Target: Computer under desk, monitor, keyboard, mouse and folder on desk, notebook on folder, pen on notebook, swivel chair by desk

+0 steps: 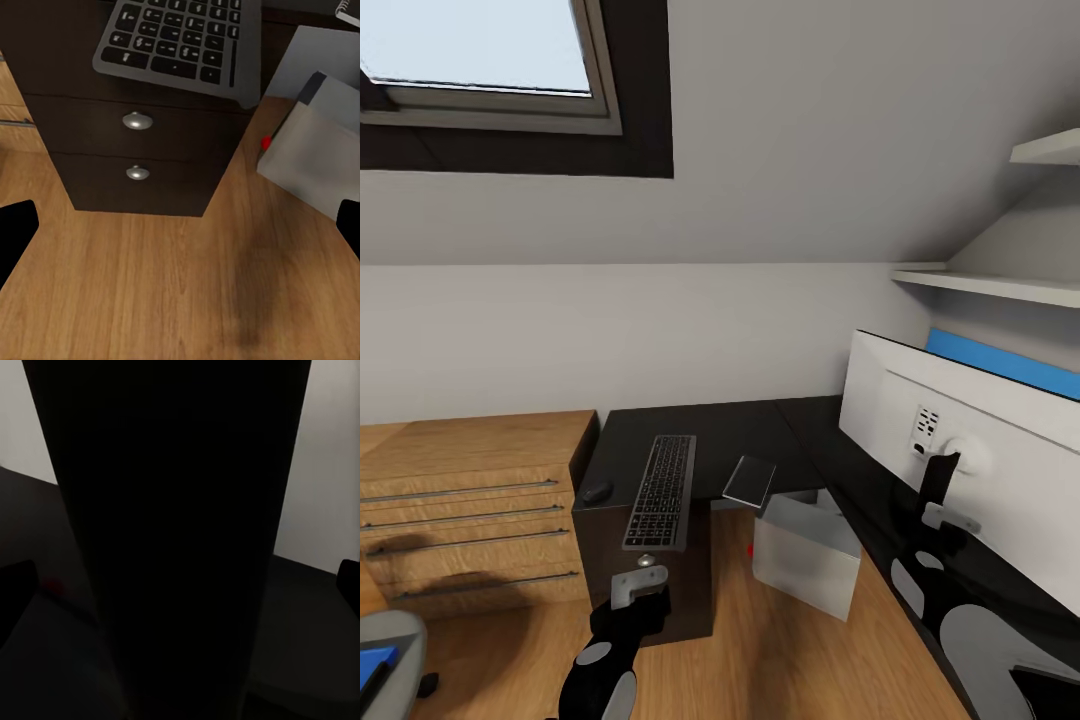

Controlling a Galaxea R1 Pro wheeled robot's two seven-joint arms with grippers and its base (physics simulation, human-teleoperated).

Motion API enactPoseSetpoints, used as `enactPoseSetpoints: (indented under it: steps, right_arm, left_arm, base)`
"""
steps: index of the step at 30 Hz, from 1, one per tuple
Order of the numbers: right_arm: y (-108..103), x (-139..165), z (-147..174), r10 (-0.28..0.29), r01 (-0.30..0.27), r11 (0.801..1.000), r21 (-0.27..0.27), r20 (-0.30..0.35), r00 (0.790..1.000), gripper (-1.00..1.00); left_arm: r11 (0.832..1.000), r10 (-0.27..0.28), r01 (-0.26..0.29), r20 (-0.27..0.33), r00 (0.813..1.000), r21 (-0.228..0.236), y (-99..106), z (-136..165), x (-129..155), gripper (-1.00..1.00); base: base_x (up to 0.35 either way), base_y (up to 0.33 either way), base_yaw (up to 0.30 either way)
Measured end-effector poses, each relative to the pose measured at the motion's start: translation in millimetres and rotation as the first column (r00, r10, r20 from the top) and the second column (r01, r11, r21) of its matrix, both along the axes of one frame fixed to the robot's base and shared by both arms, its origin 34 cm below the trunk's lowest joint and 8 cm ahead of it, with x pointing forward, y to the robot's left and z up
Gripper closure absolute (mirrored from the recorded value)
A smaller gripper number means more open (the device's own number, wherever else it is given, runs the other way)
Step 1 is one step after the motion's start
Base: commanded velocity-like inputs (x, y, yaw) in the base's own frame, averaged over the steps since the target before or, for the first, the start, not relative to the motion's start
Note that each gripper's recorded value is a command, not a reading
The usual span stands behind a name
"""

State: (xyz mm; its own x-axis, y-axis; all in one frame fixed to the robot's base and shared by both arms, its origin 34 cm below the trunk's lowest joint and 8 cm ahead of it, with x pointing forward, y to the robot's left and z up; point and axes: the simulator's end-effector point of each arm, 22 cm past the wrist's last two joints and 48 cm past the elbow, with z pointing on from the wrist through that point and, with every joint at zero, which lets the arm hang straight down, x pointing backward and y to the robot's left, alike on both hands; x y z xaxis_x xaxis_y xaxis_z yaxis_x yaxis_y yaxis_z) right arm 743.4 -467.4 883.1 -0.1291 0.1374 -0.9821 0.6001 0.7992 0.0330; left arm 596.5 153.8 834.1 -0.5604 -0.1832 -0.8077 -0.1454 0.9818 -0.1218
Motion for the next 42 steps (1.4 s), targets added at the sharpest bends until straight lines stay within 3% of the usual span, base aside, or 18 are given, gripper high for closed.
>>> enactPoseSetpoints:
  steps: [1,37,42]
  right_arm:
    - [0.0,0.0,0.0,0.0,0.0,1.0,0.0,0.0,1.0,1.0]
    - [-0.3,0.1,0.5,-0.006,0.006,1.0,0.01,0.003,1.0,1.0]
    - [1.5,1.3,0.0,0.001,-0.001,1.0,0.005,0.0,1.0,1.0]
  left_arm:
    - [1.0,0.0,0.0,0.0,1.0,0.0,0.0,0.1,0.0,-1.0]
    - [1.0,0.0,0.0,-0.003,1.0,0.001,0.0,-1.3,-0.4,-1.0]
    - [1.0,-0.001,0.001,-0.005,1.0,0.001,-0.1,-2.1,-0.2,-1.0]
  base:
    - [0.0,0.0,0.0]
    - [0.0,0.0,0.0]
    - [-0.276,0.0,0.0]
